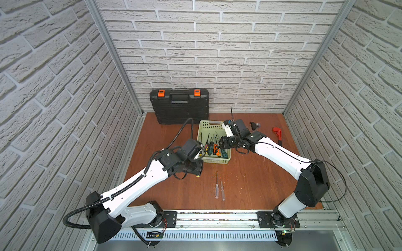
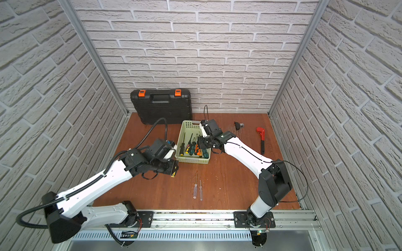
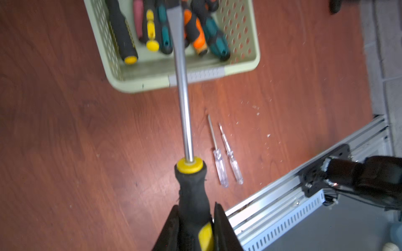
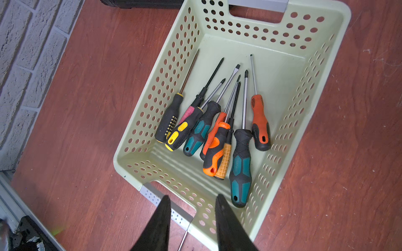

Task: Put the screwdriver in the bin
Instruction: Place the screwdriver in the bin.

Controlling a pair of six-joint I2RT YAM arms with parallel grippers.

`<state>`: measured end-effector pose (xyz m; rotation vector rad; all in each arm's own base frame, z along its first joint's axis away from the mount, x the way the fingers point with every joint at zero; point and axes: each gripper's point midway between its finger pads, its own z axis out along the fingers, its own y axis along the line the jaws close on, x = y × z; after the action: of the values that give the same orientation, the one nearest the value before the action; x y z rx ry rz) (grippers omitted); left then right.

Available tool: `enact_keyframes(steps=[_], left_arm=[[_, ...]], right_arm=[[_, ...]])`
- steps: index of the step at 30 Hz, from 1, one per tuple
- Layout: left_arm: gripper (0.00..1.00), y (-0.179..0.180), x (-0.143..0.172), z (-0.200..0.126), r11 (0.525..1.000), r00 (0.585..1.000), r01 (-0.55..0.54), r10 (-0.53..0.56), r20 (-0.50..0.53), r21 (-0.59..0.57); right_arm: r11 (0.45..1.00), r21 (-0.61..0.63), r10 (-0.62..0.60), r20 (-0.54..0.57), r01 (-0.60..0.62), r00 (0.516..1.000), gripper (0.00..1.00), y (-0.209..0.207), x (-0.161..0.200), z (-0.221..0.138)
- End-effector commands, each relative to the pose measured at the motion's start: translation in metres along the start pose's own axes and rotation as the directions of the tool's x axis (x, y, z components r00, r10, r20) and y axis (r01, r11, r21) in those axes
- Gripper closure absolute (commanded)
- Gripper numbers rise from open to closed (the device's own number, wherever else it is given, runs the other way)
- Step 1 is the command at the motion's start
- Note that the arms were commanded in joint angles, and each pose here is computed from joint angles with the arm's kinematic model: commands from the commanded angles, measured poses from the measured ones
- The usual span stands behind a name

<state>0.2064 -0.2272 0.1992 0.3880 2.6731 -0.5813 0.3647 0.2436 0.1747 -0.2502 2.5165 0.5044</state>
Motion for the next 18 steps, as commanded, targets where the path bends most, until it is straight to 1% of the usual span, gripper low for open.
enact_keyframes(steps=[1,4,6,10,14,18], left_arm=[[0.88,-0.009,-0.04,0.008,0.995,0.996,-0.076,0.073,0.049,0.069],[0.89,0.008,-0.067,0.03,0.999,0.999,-0.038,0.038,0.022,0.001],[0.91,0.024,-0.082,0.045,0.997,1.0,-0.029,0.028,-0.009,-0.069],[0.91,0.042,-0.109,0.073,0.988,0.998,-0.044,0.038,-0.044,-0.15],[0.91,0.065,-0.113,0.101,0.968,0.994,-0.051,0.024,-0.11,-0.245],[0.9,0.077,-0.116,0.122,0.955,0.988,-0.064,0.021,-0.15,-0.288]], right_arm=[[1.0,-0.015,0.003,0.025,-0.003,1.0,0.64,0.004,-0.001,-0.009],[1.0,-0.014,0.003,0.024,-0.003,1.0,0.64,0.002,0.004,-0.013],[1.0,-0.011,0.004,0.021,-0.003,1.0,0.64,0.001,0.007,-0.015],[1.0,0.0,0.006,0.017,-0.006,1.0,0.64,-0.003,0.013,-0.017],[1.0,-0.014,0.027,0.012,-0.027,1.0,0.64,-0.003,0.021,-0.016],[0.999,-0.02,0.031,-0.004,-0.031,1.0,0.65,-0.002,0.028,-0.014]])
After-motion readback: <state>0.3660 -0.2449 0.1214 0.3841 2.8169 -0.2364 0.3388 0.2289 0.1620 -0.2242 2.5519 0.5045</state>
